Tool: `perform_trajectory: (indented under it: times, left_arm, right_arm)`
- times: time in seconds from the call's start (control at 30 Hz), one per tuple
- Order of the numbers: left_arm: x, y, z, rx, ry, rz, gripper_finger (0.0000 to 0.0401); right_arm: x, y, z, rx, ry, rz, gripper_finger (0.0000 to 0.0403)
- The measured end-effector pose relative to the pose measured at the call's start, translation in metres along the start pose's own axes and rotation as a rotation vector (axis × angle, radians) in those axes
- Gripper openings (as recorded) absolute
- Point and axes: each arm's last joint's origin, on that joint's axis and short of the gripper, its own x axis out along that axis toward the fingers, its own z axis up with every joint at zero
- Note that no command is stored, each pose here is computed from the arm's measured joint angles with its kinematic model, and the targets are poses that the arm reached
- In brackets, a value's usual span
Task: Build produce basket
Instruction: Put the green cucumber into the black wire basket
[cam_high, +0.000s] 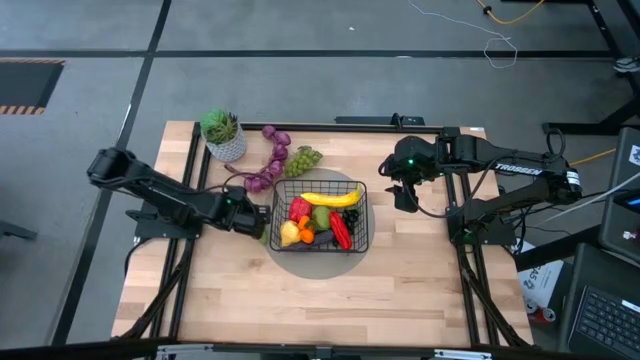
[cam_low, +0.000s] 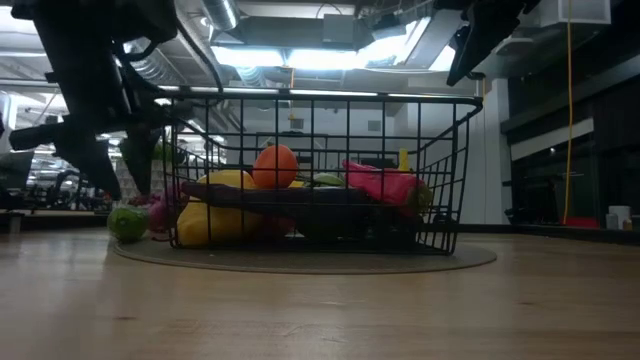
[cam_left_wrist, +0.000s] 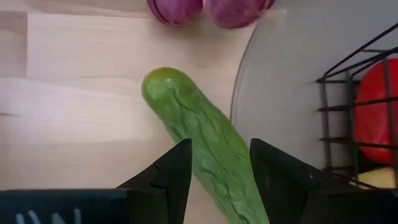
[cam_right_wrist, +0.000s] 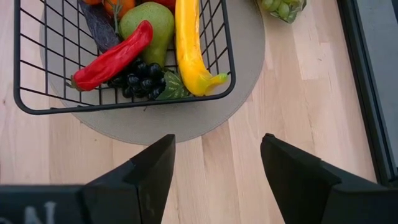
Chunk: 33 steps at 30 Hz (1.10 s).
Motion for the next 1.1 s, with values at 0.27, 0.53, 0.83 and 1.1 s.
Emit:
perform_trajectory:
  times: [0.27, 0.53, 0.83, 1.1]
  left_arm:
    - [0.0070, 0.0007, -0.0046, 0.056, 0.015, 0.049, 0.0156]
    - [0.0068, 0.0030, -0.0054, 0.119, 0.062, 0.078, 0.0155]
    - [0.0069, 0.0023, -0.0056, -0.025, 0.058, 0.074, 0.0155]
    - [0.0071, -0.0031, -0.0069, -0.043, 0.070, 0.023, 0.0155]
  right_arm:
    - [0.0000, 0.0000, 0.0000, 0.000, 0.000, 0.000, 0.0237]
    - [0.0000, 0.0000, 0.0000, 0.000, 0.000, 0.000, 0.0237]
    - [0.0000, 0.0000, 0.0000, 0.000, 0.000, 0.000, 0.0237]
    - [0.0000, 0.0000, 0.0000, 0.000, 0.000, 0.000, 0.0237]
